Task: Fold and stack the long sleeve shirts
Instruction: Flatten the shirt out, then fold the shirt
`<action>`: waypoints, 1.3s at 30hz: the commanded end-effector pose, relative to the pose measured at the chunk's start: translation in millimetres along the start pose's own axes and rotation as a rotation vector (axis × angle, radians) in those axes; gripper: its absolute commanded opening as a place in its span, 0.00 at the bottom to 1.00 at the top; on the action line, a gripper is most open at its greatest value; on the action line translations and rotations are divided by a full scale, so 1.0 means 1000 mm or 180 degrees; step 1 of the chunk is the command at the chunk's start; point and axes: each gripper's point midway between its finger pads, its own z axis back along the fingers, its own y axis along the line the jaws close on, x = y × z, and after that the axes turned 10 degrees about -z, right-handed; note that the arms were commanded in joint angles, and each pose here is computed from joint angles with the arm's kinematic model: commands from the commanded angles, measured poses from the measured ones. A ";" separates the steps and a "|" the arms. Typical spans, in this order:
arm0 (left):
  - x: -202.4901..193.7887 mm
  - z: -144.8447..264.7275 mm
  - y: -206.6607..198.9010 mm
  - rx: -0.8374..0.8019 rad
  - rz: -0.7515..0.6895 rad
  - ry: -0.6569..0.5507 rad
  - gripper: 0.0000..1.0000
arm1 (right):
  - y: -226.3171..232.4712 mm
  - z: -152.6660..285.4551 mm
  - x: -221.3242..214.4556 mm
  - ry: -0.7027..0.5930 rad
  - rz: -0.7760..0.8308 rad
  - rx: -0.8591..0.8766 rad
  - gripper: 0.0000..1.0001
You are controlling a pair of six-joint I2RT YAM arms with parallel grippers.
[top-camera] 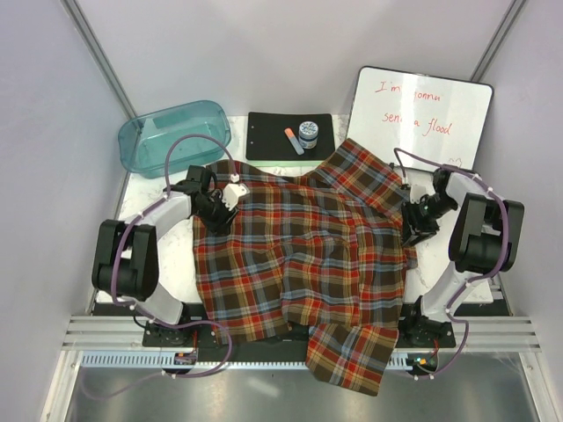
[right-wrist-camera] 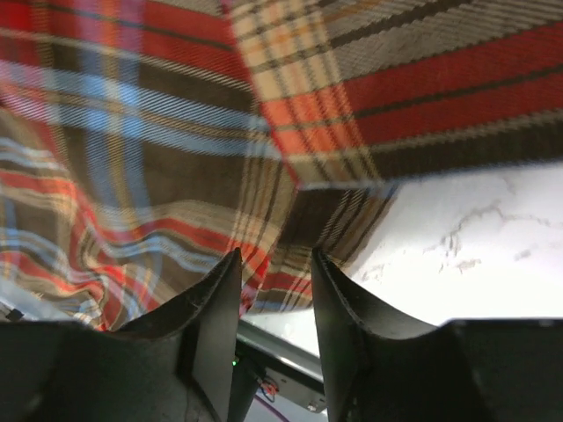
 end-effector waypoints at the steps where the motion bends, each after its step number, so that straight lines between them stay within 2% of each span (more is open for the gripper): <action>1: -0.022 -0.016 0.005 -0.0001 -0.0049 0.0270 0.40 | -0.032 -0.021 0.015 -0.0097 0.0005 -0.0344 0.42; 6: -0.042 -0.025 0.024 0.0193 0.0004 0.0607 0.33 | -0.043 -0.017 0.030 -0.0165 0.0123 -0.0475 0.40; 9: -0.041 -0.020 0.028 0.0252 -0.0022 0.0611 0.32 | -0.021 0.014 0.037 -0.0317 0.0404 -0.0287 0.47; 10: -0.037 -0.019 0.026 0.0228 -0.0036 0.0550 0.33 | -0.010 0.030 0.038 -0.0363 0.0462 -0.0207 0.50; 11: -0.033 -0.016 0.025 0.0225 -0.0063 0.0489 0.36 | -0.002 0.046 0.042 -0.0507 0.0538 -0.0192 0.59; 13: -0.020 -0.008 0.019 0.0160 -0.0095 0.0317 0.44 | 0.013 0.069 0.052 -0.0737 0.0591 -0.0073 0.68; 14: -0.015 -0.006 0.020 0.0171 -0.0091 0.0264 0.46 | 0.017 0.078 0.056 -0.0857 0.0600 -0.0051 0.77; 15: -0.011 -0.002 0.018 0.0151 -0.0088 0.0230 0.48 | 0.020 0.084 0.061 -0.0942 0.0584 0.0018 0.80; 18: 0.002 0.002 0.017 0.0113 -0.0075 0.0079 0.54 | 0.008 0.094 0.093 -0.1273 0.0440 -0.0040 0.83; 24: 0.020 0.012 0.021 0.0114 -0.0037 -0.0065 0.55 | -0.026 0.092 0.144 -0.1517 -0.0231 0.0361 0.83; 27: 0.022 0.015 0.022 0.0135 -0.0063 -0.0079 0.59 | -0.035 0.084 0.157 -0.1499 -0.0235 0.0436 0.94; 28: 0.023 0.015 0.023 0.0142 -0.0069 -0.0078 0.69 | -0.039 0.076 0.159 -0.1462 -0.0264 0.0470 0.98; 33: 0.024 0.015 0.024 0.0137 -0.0010 -0.0096 0.72 | -0.035 0.056 0.171 -0.1396 -0.0385 0.0770 0.98; 35: 0.027 0.016 0.027 0.0156 0.0017 -0.0114 0.72 | -0.029 0.048 0.169 -0.1330 -0.0406 0.0913 0.93; 36: 0.027 0.016 0.029 0.0165 0.0033 -0.0116 0.72 | -0.025 0.044 0.166 -0.1290 -0.0414 0.0971 0.90; 39: 0.028 0.018 0.035 0.0210 0.0073 -0.0128 0.72 | -0.014 0.044 0.158 -0.1244 -0.0418 0.1143 0.67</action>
